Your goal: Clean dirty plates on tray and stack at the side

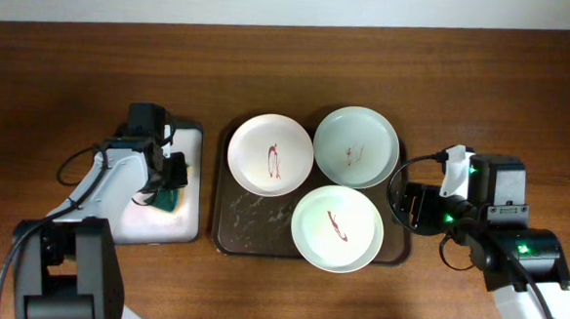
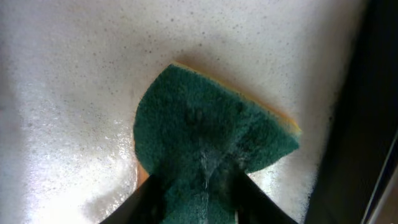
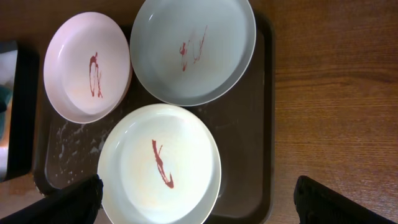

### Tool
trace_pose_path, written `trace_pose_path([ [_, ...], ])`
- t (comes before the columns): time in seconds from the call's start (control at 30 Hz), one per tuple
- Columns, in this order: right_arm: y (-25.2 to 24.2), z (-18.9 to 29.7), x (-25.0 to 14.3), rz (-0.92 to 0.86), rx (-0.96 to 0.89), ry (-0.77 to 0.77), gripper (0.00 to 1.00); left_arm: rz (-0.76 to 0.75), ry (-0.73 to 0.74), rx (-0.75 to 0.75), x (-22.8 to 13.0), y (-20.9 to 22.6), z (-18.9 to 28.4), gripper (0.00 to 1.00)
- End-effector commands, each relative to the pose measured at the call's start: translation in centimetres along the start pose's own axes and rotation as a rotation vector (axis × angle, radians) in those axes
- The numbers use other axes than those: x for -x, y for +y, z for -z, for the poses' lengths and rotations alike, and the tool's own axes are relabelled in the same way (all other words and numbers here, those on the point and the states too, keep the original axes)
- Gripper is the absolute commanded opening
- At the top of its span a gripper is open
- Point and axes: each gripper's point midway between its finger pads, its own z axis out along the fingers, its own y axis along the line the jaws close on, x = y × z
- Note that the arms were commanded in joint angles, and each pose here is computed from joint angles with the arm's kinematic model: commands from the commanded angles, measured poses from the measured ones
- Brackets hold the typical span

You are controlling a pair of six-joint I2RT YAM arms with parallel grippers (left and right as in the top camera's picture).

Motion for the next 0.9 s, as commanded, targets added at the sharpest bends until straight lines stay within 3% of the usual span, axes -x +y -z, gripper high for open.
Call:
trace_pose_path([
  [0.0, 0.3, 0.6, 1.0, 0.007, 0.006, -0.034, 0.99, 0.000, 0.045, 0.007, -0.8, 0.2, -0.8, 0.48],
  [0.13, 0.3, 0.6, 1.1, 0.008, 0.007, -0.036, 0.99, -0.002, 0.101, 0.016, -2.7, 0.5, -1.3, 0.47],
  [0.2, 0.3, 0.6, 1.1, 0.008, 0.007, -0.036, 0.99, -0.002, 0.104, 0.016, -2.8, 0.5, -1.3, 0.29],
  [0.23, 0.3, 0.6, 1.1, 0.008, 0.006, -0.036, 0.99, -0.002, 0.103, 0.016, -2.8, 0.5, -1.3, 0.01],
  [0.4, 0.0, -0.1, 0.5, -0.003, -0.002, 0.010, 0.99, 0.000, 0.063, 0.010, -1.0, 0.3, 1.6, 0.00],
  [0.5, -0.1, -3.1, -1.2, -0.002, 0.024, 0.159, 0.80, 0.001, -0.014, -0.140, 0.1, -2.1, 5.2, 0.00],
  [0.63, -1.3, -7.5, -3.4, -0.051, 0.013, 0.345, 0.57, 0.012, 0.046, -0.145, -1.5, -2.1, 5.0, 0.00],
  [0.87, -2.4, -13.2, -6.3, -0.112, 0.029, 0.530, 0.42, 0.012, 0.049, -0.144, -1.6, -2.1, 5.0, 0.00],
])
